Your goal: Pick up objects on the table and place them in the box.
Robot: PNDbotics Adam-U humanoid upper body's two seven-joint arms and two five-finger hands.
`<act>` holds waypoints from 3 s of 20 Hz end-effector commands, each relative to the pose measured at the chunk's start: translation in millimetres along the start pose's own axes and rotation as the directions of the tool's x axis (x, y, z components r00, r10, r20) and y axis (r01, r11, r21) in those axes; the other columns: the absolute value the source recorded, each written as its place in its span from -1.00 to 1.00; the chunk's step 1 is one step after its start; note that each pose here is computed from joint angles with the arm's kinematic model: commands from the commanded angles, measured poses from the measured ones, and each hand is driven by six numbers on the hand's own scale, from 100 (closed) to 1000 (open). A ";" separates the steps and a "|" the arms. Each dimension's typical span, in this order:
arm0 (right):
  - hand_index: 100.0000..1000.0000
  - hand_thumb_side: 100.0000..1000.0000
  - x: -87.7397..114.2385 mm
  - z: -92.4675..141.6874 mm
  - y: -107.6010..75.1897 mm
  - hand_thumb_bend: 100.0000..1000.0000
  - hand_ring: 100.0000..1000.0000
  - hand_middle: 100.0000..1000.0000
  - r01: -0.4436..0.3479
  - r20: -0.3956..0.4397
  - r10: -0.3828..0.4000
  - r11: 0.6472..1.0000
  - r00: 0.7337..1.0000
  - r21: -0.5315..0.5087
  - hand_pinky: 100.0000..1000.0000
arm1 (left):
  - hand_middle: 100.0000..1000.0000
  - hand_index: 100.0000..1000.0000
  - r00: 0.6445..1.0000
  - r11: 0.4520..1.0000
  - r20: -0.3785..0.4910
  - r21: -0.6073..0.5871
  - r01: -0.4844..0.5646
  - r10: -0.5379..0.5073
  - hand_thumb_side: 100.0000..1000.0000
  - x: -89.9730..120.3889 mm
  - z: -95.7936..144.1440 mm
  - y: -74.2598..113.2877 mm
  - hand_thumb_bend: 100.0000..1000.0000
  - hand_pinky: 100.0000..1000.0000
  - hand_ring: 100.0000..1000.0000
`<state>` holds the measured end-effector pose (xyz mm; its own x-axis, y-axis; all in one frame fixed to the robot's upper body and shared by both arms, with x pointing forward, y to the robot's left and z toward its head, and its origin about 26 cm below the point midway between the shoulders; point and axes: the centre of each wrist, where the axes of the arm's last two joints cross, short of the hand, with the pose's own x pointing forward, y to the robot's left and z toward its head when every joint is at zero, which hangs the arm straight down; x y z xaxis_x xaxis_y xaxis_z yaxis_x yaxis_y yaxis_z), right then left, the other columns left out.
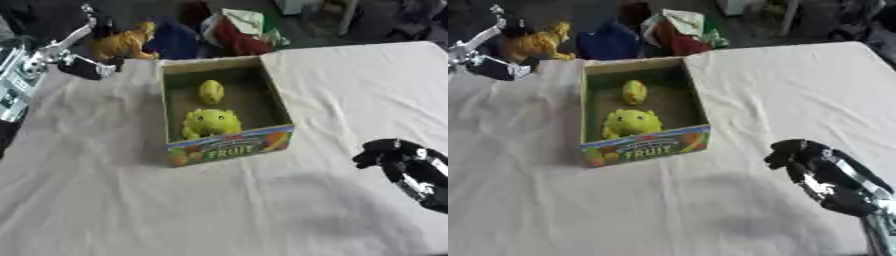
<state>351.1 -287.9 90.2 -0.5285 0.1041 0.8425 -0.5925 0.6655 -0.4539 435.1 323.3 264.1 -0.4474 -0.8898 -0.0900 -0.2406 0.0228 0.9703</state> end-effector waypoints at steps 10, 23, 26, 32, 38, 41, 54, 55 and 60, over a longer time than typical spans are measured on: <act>0.61 -0.14 4.5 -5.6 -1.8 -1.00 0.48 0.24 -0.008 0.019 0.008 0.999 1.000 0.031 0.42 | -0.24 0.12 0.981 0.999 0.192 -0.053 0.001 0.009 -1.00 59.1 -52.3 -16.1 -1.00 0.09 -0.20; 0.61 -0.14 3.8 -6.7 0.0 -1.00 0.47 0.24 -0.003 0.020 0.002 0.999 1.000 0.038 0.42 | -0.14 0.29 0.961 0.976 0.278 -0.208 0.058 0.002 -0.76 78.5 -56.7 -66.9 -0.78 0.13 -0.12; 0.60 -0.15 3.8 -6.4 0.0 -1.00 0.47 0.24 -0.003 0.019 0.002 0.999 1.000 0.037 0.42 | -0.10 0.33 0.959 0.969 0.282 -0.238 0.065 0.006 -0.67 76.7 -54.6 -73.4 -0.75 0.16 -0.09; 0.60 -0.15 3.8 -5.9 -0.4 -1.00 0.47 0.24 -0.005 0.019 0.004 0.999 1.000 0.032 0.42 | 0.12 0.61 0.960 0.957 0.276 -0.285 0.048 0.034 0.24 69.8 -49.3 -74.2 -0.30 0.27 0.09; 0.60 -0.14 4.2 -5.2 -1.6 -1.00 0.47 0.24 -0.007 0.019 0.007 1.000 1.000 0.028 0.42 | 0.29 0.66 0.965 0.965 0.253 -0.261 -0.003 0.071 0.70 57.2 -40.6 -57.1 0.22 0.35 0.22; 0.60 -0.15 4.0 -3.9 -2.3 -1.00 0.47 0.24 -0.009 0.016 0.008 1.000 1.000 0.024 0.42 | 0.28 0.65 0.967 0.975 0.242 -0.221 -0.027 0.082 0.66 50.1 -34.5 -42.8 0.17 0.34 0.20; 0.61 -0.12 5.4 0.7 -7.2 -1.00 0.47 0.24 -0.020 0.011 0.020 1.000 1.000 -0.007 0.42 | 0.09 0.51 0.920 0.933 0.187 0.046 -0.358 0.344 0.44 41.2 45.2 -1.3 -0.55 0.22 0.04; 0.61 -0.11 5.6 0.9 -7.5 -1.00 0.47 0.24 -0.020 0.012 0.020 1.000 1.000 -0.009 0.42 | 0.07 0.48 0.904 0.912 0.179 0.063 -0.404 0.388 0.42 43.2 52.1 -3.0 -0.51 0.20 0.02; 0.60 -0.11 7.0 2.1 -9.9 -1.00 0.47 0.24 -0.023 0.014 0.023 1.000 1.000 -0.021 0.42 | 0.03 0.45 0.784 0.778 0.207 0.128 -0.615 0.585 0.53 66.6 79.2 -15.6 -0.90 0.18 -0.01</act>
<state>351.0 -288.2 89.6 -0.5284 0.0971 0.8434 -0.5876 0.6752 -0.4458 347.9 301.9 208.5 -0.6394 -0.6217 0.4524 0.0065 0.5840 0.8117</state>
